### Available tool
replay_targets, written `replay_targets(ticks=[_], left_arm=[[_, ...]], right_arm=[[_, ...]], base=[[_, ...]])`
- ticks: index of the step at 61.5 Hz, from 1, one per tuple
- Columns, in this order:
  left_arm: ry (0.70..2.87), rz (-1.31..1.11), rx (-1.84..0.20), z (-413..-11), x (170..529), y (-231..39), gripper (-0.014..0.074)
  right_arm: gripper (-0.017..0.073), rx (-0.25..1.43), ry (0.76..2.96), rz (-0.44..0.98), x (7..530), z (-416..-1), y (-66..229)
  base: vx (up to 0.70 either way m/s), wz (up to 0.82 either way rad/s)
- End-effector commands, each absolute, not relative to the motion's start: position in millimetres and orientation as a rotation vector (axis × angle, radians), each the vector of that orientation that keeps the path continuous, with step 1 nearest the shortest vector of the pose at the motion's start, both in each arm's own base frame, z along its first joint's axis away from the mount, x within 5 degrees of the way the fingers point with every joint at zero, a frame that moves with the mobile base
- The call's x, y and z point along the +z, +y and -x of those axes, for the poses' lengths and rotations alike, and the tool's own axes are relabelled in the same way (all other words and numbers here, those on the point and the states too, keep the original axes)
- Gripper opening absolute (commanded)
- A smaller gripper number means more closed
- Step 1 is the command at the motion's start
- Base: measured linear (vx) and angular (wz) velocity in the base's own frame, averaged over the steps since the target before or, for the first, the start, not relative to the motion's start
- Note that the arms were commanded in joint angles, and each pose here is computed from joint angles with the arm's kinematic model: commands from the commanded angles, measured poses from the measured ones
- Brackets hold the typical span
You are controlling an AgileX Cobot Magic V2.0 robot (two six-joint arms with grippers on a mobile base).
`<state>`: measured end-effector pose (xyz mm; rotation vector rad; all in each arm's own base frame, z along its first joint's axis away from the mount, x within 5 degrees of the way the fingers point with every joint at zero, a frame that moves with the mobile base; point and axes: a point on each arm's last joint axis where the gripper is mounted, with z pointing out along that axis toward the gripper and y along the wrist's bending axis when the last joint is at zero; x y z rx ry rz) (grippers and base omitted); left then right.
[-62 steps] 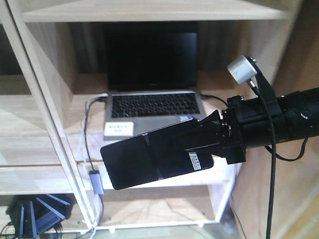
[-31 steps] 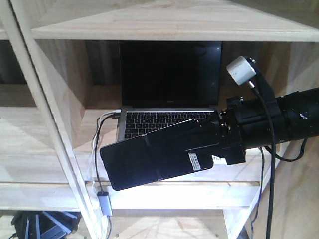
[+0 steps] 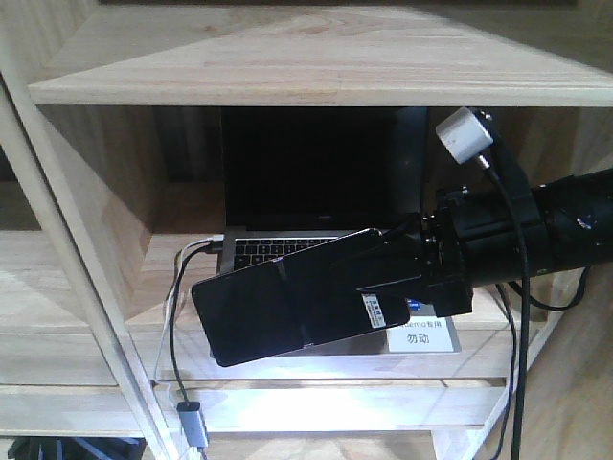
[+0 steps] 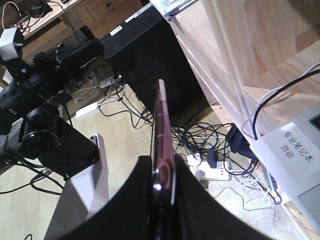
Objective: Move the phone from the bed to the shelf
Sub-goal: 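Carry the phone with the right gripper toward the upper shelf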
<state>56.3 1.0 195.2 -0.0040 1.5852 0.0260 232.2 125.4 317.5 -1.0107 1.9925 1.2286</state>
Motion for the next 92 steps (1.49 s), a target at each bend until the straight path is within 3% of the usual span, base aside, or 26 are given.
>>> replay_targets(ticks=[1, 92], left_arm=[[1.482, 0.021, 0.016, -54.4, 210.5, 1.3, 0.0001], [1.482, 0.021, 0.016, -54.4, 210.5, 1.3, 0.0001]], right_arm=[[-0.0002, 1.333, 1.881, 1.017, 339.6, -222.2, 127.3], [-0.0002, 1.335, 1.879, 1.014, 339.9, -222.2, 127.4]], base=[[0.07, 0.00], [0.02, 0.00]])
